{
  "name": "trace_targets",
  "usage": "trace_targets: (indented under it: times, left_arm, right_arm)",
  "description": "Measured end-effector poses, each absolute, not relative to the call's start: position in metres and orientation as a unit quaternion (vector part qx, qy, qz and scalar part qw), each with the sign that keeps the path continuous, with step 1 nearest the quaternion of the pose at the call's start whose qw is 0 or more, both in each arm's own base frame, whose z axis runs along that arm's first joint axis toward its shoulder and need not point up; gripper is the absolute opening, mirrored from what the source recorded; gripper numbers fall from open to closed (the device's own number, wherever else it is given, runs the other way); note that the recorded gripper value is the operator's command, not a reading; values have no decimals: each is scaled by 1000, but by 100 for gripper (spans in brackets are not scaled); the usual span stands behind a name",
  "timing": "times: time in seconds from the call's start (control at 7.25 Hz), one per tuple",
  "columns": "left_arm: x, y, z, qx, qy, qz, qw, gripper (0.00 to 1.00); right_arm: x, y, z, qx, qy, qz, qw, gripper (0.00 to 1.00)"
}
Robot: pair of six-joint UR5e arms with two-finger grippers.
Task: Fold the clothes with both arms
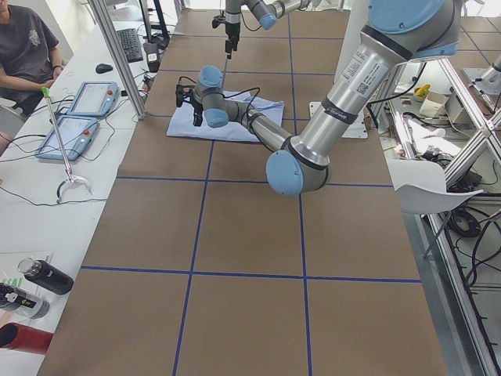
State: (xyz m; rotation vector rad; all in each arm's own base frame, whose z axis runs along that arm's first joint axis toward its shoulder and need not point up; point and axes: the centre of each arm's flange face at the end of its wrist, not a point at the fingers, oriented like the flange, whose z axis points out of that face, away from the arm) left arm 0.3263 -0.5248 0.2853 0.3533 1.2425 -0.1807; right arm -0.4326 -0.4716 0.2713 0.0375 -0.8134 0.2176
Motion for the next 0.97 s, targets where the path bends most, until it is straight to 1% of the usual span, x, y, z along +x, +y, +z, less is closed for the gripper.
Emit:
trace_targets:
  times: [0.14,0.41,0.69,0.97]
  left_arm:
    - [309,-509,294,174,576,-69,796,98]
    - [291,-497,312,179,566,-58,803,98]
    - [281,-485,334,190,549,-30,813,99]
    - [269,-468,345,188,546,-17,816,99]
  right_arm:
    - [-457,-460,254,25,-394,93,914,100]
    - [-505,-450,219,22,-385,74,920,100]
    - [-546,-424,206,16,-373,47,926,100]
    - [-577,-398,211,22,-358,-5,933,100]
